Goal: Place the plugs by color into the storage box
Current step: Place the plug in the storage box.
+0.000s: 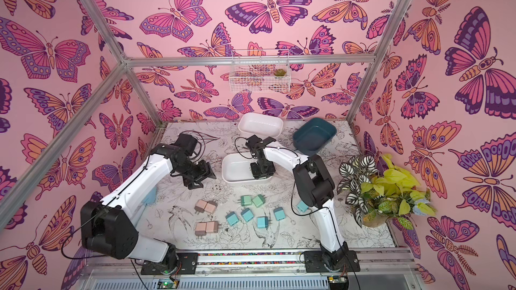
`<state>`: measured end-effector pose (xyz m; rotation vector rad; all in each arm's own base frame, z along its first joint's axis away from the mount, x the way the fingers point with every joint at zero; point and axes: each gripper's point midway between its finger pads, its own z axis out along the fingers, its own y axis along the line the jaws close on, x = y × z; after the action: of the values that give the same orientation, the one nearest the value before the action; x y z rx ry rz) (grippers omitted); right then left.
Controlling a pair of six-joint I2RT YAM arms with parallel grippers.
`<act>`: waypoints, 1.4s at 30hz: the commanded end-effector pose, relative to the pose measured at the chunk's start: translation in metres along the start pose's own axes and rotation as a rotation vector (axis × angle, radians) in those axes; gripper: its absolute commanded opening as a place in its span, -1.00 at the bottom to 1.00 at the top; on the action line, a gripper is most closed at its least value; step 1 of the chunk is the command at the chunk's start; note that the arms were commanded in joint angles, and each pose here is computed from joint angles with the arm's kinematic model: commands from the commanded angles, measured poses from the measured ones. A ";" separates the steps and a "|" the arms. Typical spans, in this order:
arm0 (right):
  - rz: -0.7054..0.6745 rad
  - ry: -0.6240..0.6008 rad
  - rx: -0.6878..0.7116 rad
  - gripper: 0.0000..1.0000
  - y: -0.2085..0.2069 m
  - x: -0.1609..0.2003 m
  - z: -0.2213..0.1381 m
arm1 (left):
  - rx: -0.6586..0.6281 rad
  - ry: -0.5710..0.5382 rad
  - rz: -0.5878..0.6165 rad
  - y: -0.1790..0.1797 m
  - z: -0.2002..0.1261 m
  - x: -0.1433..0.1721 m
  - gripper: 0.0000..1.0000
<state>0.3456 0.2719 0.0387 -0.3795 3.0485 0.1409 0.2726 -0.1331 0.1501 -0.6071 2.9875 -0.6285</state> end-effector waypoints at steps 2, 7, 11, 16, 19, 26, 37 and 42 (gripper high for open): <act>0.003 0.031 0.011 -0.10 0.002 0.004 0.014 | 0.007 0.004 -0.016 0.004 -0.003 0.005 0.36; 0.008 0.017 0.018 0.15 0.002 0.000 0.008 | 0.008 0.003 -0.015 0.005 -0.003 0.007 0.36; 0.016 0.003 0.025 0.38 0.001 -0.002 -0.006 | 0.009 0.002 -0.016 0.004 -0.003 0.006 0.36; 0.018 -0.055 0.031 0.48 -0.001 -0.007 -0.046 | 0.012 -0.070 0.026 -0.003 -0.019 -0.004 0.36; 0.033 -0.115 0.047 0.49 -0.008 -0.006 -0.082 | 0.006 -0.111 0.054 -0.005 -0.028 -0.010 0.36; 0.056 -0.199 -0.040 0.51 -0.004 0.036 -0.138 | 0.005 -0.059 0.028 -0.003 -0.016 -0.005 0.36; 0.033 -0.074 -0.041 0.08 -0.005 0.122 -0.086 | 0.001 -0.048 0.036 -0.006 -0.011 -0.009 0.36; 0.054 -0.035 -0.021 -0.02 -0.011 0.132 -0.049 | 0.015 -0.019 0.043 -0.009 -0.007 -0.006 0.37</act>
<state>0.2083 0.2170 0.0854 -0.3409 3.0540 0.1556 0.2810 -0.1310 0.1584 -0.5781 2.9520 -0.6050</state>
